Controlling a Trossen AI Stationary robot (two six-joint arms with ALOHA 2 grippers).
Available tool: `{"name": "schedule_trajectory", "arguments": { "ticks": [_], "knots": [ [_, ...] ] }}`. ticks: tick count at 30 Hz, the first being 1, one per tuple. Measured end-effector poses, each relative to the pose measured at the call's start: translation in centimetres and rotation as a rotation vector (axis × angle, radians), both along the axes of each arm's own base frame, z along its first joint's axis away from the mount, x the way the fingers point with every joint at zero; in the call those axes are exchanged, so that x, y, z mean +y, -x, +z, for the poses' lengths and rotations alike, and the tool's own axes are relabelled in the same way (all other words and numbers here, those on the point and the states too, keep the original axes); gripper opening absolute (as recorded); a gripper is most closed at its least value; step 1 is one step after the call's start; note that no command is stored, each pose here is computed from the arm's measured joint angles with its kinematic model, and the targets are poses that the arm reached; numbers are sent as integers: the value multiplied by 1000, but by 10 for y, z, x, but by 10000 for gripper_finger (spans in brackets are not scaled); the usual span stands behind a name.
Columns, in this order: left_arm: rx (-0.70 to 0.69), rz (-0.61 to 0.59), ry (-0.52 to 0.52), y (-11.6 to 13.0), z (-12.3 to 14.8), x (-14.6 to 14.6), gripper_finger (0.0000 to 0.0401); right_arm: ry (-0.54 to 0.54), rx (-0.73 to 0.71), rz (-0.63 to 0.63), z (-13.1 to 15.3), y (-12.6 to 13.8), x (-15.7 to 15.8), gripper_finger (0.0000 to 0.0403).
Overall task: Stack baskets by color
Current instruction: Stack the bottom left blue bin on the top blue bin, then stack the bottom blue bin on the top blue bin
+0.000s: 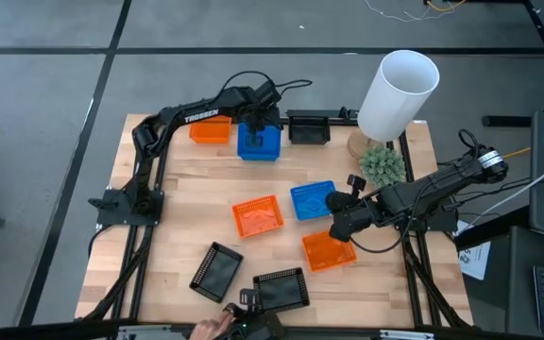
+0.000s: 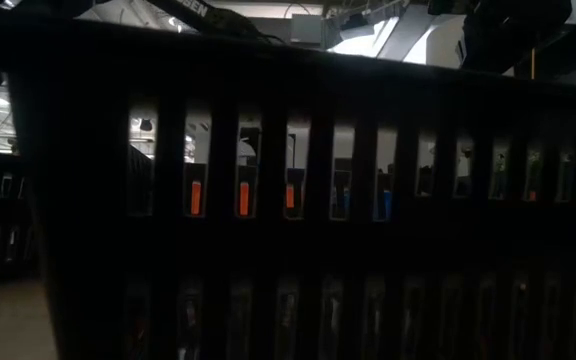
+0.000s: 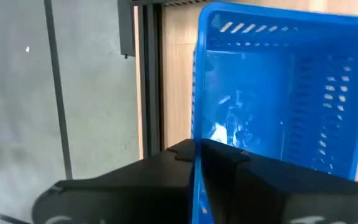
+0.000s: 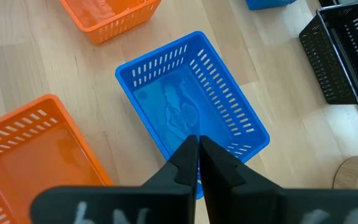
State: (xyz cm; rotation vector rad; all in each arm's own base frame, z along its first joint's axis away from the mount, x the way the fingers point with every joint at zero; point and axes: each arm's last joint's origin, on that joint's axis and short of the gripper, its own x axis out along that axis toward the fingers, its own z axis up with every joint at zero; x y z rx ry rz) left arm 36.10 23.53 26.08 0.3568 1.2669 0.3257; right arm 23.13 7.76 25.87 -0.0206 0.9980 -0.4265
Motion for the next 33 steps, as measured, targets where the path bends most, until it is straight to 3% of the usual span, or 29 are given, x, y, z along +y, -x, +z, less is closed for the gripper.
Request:
{"name": "schedule_trajectory", "arguments": {
  "ticks": [9,13,21,26,33],
  "knots": [
    [-50,-5,-25,1,54,-1,1,0,0,0,0,0,0,16],
    [-81,-41,60,7,70,-3,0,0,0,-1,0,0,0,16],
    [-91,-50,199,17,62,10,1,0,-1,0,0,0,0,16],
    [-87,-37,207,19,60,13,1,0,-1,0,0,0,0,16],
    [-67,-61,207,11,62,-4,1,0,0,1,0,0,0,16]
  ]
}}
